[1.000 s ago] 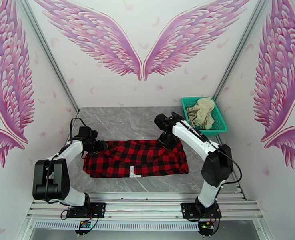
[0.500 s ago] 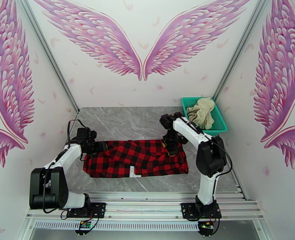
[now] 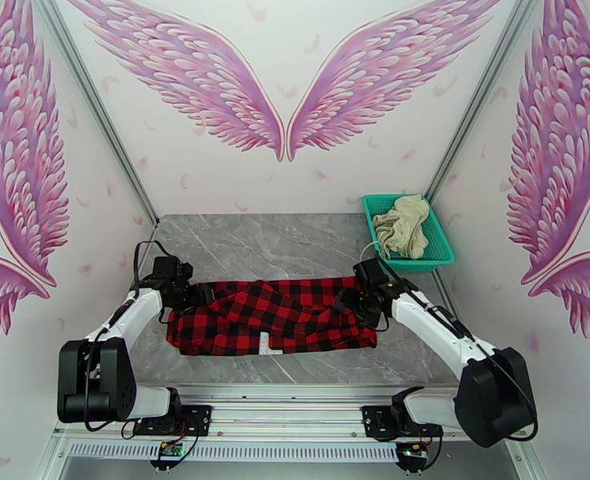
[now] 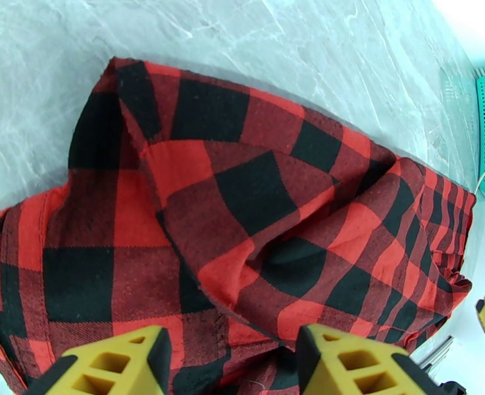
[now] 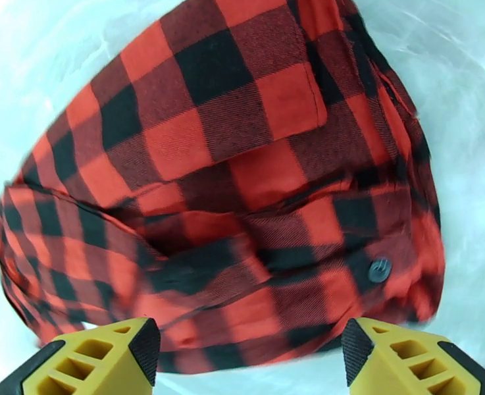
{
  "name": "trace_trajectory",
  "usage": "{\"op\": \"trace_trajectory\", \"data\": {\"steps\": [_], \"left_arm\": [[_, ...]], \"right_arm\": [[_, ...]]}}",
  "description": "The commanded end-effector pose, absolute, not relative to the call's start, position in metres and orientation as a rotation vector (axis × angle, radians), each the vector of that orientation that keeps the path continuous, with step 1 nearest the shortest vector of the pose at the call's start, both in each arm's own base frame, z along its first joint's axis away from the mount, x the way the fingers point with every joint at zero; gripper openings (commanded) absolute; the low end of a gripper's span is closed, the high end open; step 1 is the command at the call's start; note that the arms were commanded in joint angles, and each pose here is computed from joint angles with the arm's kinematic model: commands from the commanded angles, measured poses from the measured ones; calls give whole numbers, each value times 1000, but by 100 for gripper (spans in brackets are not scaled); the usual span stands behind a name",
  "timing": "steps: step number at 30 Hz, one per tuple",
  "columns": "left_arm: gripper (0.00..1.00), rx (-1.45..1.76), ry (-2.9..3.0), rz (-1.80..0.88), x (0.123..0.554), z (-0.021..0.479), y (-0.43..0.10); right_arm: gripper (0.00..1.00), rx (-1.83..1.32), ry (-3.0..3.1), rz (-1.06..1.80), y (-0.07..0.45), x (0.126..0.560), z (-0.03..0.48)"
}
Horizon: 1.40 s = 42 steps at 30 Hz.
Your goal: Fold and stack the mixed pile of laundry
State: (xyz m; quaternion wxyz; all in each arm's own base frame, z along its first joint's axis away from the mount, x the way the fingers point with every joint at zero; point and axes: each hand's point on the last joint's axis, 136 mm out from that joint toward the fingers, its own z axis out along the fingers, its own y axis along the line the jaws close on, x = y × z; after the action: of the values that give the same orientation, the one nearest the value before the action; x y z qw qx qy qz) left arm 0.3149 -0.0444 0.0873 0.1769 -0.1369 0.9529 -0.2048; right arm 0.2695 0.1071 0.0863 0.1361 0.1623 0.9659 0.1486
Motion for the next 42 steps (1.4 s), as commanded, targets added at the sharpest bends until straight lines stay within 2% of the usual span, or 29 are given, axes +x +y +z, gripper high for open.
{"op": "trace_trajectory", "data": {"steps": [1, 6, 14, 22, 33, 36, 42], "left_arm": [[56, -363, 2700, -574, 319, 96, -44], [57, -363, 2715, -565, 317, 96, -44], [57, -370, 2708, -562, 317, 101, -43], [57, -372, 2710, -557, 316, 102, -44], [57, -371, 2702, -559, 320, 102, -45], [57, -365, 2703, -557, 321, 103, -45], [57, -346, 2707, -550, 322, 105, -44]], "right_arm": [[71, 69, 2652, 625, 136, 291, 95], [54, -4, 2709, 596, 139, 298, 75], [53, 3, 2790, 539, 140, 313, 51], [50, 42, 2797, 676, 160, 322, 56], [31, 101, 2850, 694, 160, 311, 57], [33, 118, 2871, 584, 146, 306, 61], [51, 93, 2882, 584, 139, 288, 63]]}}
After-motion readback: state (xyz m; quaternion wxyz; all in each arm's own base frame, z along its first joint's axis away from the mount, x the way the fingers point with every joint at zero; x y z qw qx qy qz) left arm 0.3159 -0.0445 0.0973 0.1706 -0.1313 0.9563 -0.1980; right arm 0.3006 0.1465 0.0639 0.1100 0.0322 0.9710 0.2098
